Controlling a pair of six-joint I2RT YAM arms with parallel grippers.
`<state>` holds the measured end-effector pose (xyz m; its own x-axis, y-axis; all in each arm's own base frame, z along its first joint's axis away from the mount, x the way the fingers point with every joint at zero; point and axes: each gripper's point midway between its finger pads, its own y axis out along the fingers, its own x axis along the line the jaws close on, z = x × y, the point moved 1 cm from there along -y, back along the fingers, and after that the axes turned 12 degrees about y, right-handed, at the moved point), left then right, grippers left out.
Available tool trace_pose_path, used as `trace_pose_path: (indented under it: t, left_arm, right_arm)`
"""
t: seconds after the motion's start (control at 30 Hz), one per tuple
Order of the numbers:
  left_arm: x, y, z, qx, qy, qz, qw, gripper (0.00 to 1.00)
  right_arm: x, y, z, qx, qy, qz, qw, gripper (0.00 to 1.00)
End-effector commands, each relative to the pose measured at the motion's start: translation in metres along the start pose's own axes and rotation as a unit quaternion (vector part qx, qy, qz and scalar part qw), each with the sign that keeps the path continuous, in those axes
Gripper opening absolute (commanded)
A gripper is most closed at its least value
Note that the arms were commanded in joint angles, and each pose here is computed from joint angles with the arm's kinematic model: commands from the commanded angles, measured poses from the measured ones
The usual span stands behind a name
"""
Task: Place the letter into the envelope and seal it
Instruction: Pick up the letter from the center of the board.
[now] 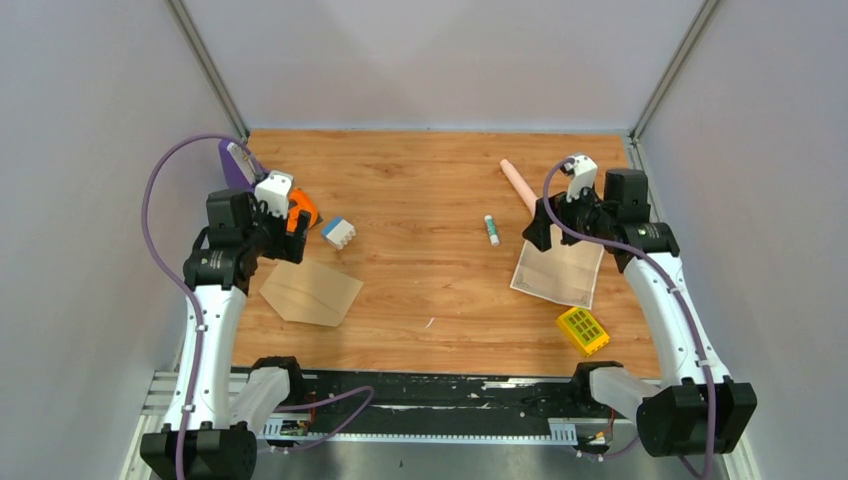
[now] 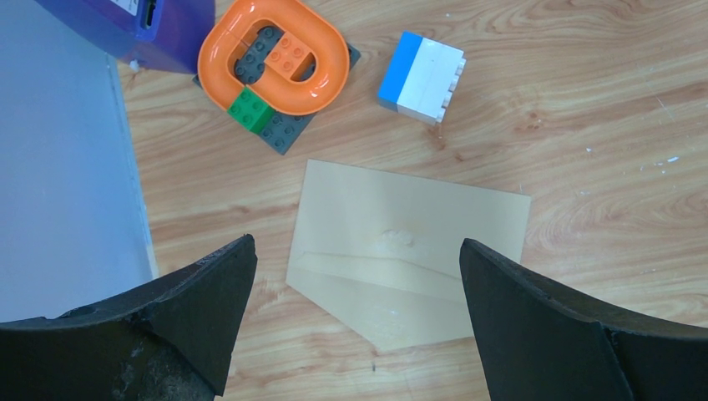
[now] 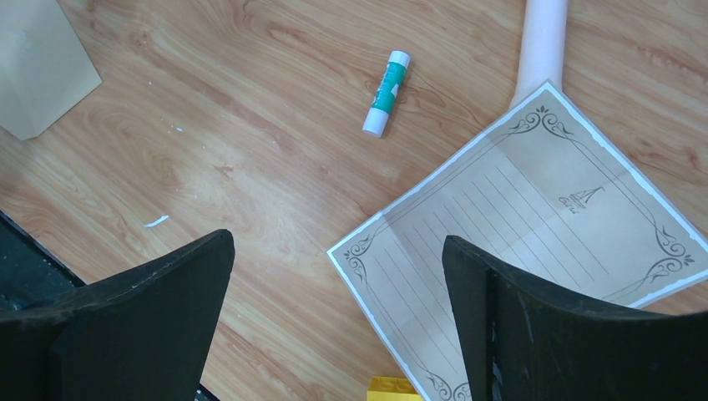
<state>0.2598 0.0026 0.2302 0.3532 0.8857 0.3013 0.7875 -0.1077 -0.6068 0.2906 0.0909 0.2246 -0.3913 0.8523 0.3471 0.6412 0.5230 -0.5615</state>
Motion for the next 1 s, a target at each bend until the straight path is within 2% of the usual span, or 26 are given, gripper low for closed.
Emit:
trace_pose_path:
  t: [0.0, 0.17, 0.37, 0.5, 0.7, 0.97]
  left_arm:
    - [0.003, 0.002, -0.003, -0.011, 0.004, -0.003, 1.000, 1.00]
    - [0.012, 0.002, 0.001, 0.004, 0.012, -0.027, 1.000, 1.00]
    - [0.016, 0.004, 0.014, 0.028, 0.053, -0.034, 0.998, 1.00]
    - [0.019, 0.005, 0.023, 0.047, 0.065, -0.040, 0.996, 1.00]
    - [0.010, 0.004, 0.025, 0.039, 0.061, -0.026, 0.997, 1.00]
    - [0.006, 0.004, 0.025, 0.030, 0.049, -0.022, 0.998, 1.00]
  right_arm:
    - [0.002, -0.009, -0.006, -0.014, -0.028, 0.006, 0.999, 0.99]
    - [0.003, -0.009, -0.002, -0.008, -0.031, 0.002, 0.999, 0.99]
    - [0.001, -0.010, 0.003, 0.005, -0.035, 0.008, 0.999, 0.99]
    - [-0.010, -0.010, 0.008, 0.012, -0.043, 0.042, 0.998, 0.99]
    - [-0.067, -0.006, 0.012, 0.032, -0.038, 0.181, 0.982, 1.00]
    - [-0.139, -0.002, 0.021, 0.066, 0.048, 0.224, 0.971, 0.98]
